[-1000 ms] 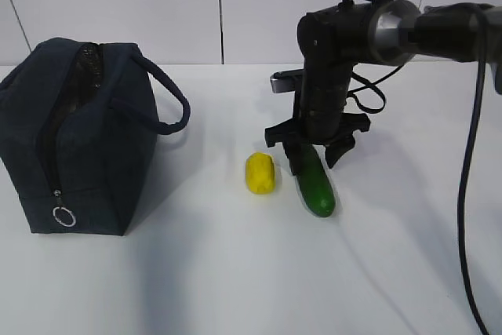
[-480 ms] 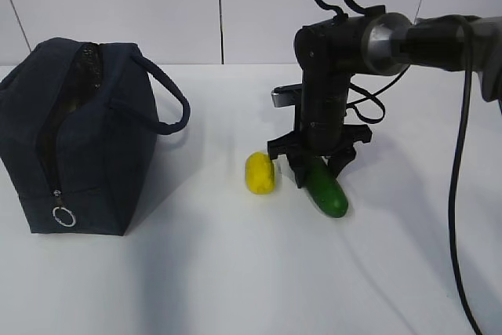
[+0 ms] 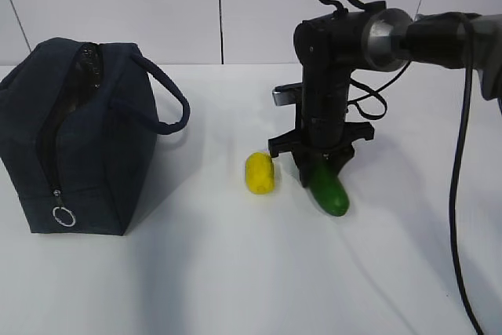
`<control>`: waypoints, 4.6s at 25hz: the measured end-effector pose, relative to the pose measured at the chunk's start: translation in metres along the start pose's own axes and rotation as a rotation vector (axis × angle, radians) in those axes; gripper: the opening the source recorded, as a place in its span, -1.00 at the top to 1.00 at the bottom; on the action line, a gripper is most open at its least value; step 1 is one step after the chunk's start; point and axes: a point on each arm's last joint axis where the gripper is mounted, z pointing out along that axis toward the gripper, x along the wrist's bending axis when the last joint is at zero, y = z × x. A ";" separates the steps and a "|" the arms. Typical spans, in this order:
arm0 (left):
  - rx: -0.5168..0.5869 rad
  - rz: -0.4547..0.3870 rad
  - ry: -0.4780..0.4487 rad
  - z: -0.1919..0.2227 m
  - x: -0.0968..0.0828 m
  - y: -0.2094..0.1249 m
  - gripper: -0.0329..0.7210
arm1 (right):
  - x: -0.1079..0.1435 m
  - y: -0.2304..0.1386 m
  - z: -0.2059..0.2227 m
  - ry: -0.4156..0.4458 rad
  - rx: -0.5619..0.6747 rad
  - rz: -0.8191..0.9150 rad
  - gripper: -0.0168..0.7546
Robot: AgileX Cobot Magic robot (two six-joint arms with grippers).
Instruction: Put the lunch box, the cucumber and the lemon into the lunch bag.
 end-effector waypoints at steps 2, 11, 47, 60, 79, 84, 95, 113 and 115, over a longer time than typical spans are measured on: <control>0.002 0.003 0.009 0.000 0.001 0.000 -0.03 | 0.001 0.004 -0.007 0.006 -0.024 -0.001 0.07; 0.029 -0.007 0.002 0.008 0.003 0.003 0.13 | 0.004 0.004 -0.050 0.084 -0.107 -0.025 0.07; 0.206 -0.004 -0.382 0.221 0.003 0.060 0.14 | 0.093 -0.011 -0.197 1.072 -0.521 -0.072 0.08; 0.313 -0.019 -0.370 0.277 0.010 0.054 0.17 | 0.121 -0.003 -0.161 1.159 -0.443 -0.023 0.08; 0.315 -0.070 -0.576 0.270 -0.006 0.057 0.93 | 0.166 0.008 -0.099 1.330 -0.380 0.063 0.08; 0.317 -0.068 -0.590 0.270 -0.007 0.056 0.94 | 0.164 0.012 -0.096 1.305 -0.411 0.087 0.08; 0.290 -0.074 -0.634 0.268 -0.011 0.060 0.94 | 0.160 0.017 -0.086 1.153 -0.497 0.024 0.07; 0.247 -0.094 -0.722 0.264 -0.017 0.065 0.94 | 0.159 0.014 -0.081 1.108 -0.484 -0.041 -0.04; 0.250 -0.093 -0.729 0.264 -0.018 0.064 0.94 | 0.159 0.014 -0.081 1.108 -0.483 -0.041 -0.10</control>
